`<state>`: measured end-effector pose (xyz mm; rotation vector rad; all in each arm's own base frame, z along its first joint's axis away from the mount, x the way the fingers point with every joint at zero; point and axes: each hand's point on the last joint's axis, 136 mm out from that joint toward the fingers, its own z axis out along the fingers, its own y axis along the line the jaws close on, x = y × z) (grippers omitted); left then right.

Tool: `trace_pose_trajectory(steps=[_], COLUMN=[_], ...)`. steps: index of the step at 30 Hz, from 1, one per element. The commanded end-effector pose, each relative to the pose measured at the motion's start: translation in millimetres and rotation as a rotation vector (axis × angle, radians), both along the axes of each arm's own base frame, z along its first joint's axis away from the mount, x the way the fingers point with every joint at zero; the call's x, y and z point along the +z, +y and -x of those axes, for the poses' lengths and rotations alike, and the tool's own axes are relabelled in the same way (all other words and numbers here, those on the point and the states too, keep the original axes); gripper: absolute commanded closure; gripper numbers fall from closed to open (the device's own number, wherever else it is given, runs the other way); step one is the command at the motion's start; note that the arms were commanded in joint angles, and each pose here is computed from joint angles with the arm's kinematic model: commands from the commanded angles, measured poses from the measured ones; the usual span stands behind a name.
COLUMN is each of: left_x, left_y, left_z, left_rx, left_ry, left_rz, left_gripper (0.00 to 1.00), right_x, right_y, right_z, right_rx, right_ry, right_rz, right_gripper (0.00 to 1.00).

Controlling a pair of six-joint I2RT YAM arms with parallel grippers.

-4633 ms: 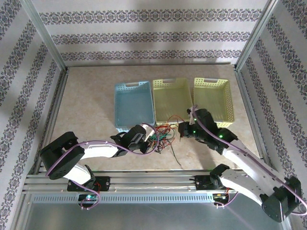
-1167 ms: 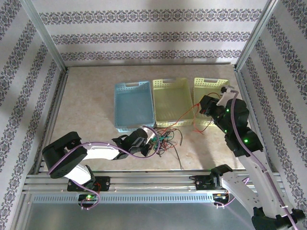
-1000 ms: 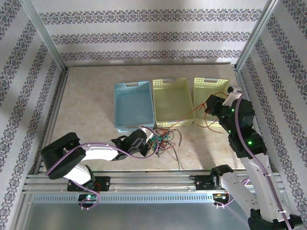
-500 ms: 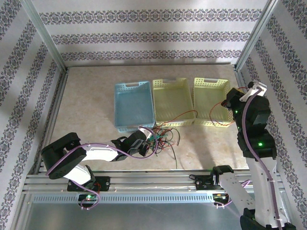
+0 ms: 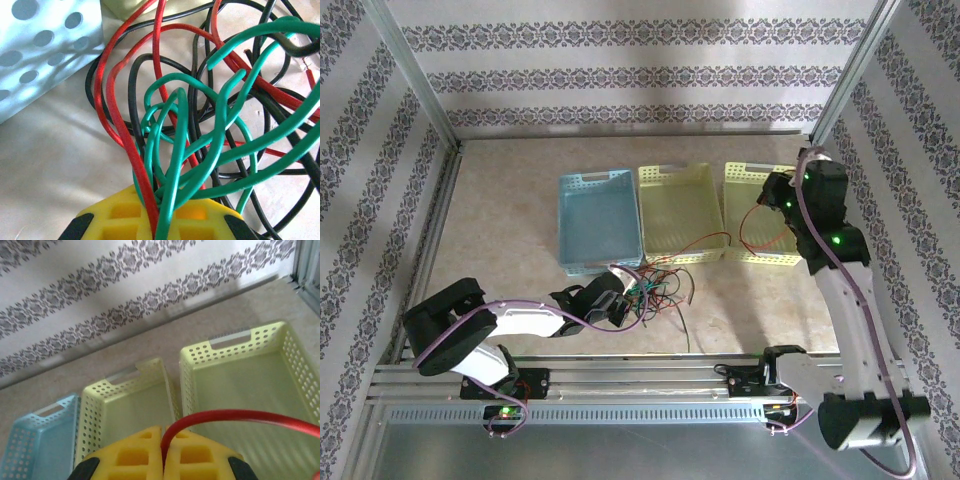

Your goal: Untangle the cables

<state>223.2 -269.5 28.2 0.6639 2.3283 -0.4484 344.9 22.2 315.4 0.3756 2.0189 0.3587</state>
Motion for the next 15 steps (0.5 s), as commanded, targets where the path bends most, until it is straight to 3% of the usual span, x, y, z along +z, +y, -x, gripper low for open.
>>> trace_pose_trajectory(steps=[1, 15], left_x=[-7.8, -2.0], left_y=[15.3, 13.7], left_z=[7.1, 6.6], left_rx=[-0.011, -0.009], left_ry=[0.008, -0.001], left_rz=[-0.094, -0.073], left_gripper=[1.0, 1.0], right_x=[6.4, -70.8], right_y=[-5.3, -32.8], right_z=[-20.4, -63.2], right_rx=[0.005, -0.048], right_ry=[-0.038, 0.142], right_rz=[0.01, 0.069], right_gripper=[1.0, 1.0])
